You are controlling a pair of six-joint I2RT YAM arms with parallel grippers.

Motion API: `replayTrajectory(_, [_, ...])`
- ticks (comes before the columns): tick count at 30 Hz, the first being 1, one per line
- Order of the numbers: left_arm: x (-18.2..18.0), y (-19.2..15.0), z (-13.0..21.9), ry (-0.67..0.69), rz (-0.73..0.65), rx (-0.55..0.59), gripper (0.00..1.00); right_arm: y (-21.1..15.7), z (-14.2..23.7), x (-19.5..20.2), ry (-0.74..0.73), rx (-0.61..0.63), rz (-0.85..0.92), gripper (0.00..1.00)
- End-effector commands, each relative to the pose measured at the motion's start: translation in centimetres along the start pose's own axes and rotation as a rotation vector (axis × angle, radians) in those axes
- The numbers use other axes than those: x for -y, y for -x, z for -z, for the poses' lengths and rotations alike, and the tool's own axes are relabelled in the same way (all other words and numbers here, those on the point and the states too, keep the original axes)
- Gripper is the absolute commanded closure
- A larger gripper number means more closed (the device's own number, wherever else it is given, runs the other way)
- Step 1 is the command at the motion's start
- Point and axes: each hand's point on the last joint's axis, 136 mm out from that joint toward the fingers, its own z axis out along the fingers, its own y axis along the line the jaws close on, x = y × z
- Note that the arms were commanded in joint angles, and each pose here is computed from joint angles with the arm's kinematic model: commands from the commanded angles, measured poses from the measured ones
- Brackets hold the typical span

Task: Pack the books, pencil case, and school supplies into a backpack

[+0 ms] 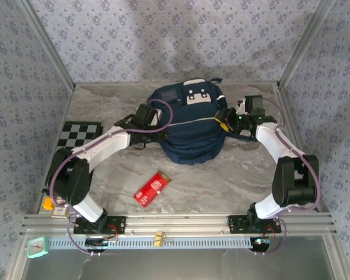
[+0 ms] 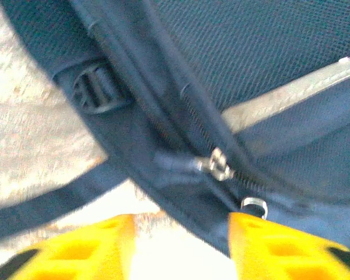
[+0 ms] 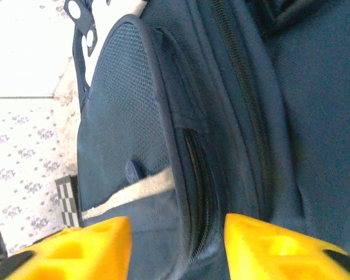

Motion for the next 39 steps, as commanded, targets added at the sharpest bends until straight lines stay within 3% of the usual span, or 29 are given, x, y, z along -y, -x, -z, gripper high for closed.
replayTrajectory(1, [-0.3,-2.6,3.3,-0.020,0.122,-0.042,0.46,-3.1,1.7,0.3,-0.078,-0.041,0.120,0.43])
replayTrajectory(7, [-1.6,-9.7,5.7,0.002,0.305,-0.163,0.37,-10.6,2.2,-0.1,-0.140,-0.141,0.273,0.33])
replayTrajectory(12, [-1.9,-15.5,7.3,0.037,0.406,-0.245,0.35,-18.0,-0.4,-0.5,-0.116,-0.284,0.356,0.30])
replayTrajectory(21, [-1.9,-21.0,8.7,-0.015,0.552,-0.276,0.39,-27.3,-6.5,-1.1,-0.143,-0.445,0.502,0.30])
replayTrajectory(28, [-2.5,-24.2,7.7,-0.021,0.611,-0.308,0.46,-30.1,-9.5,-1.3,-0.185,-0.478,0.537,0.30])
replayTrajectory(39, [-1.9,-24.0,6.3,-0.061,0.606,-0.294,0.61,-30.1,-10.5,0.2,-0.244,-0.475,0.519,0.28])
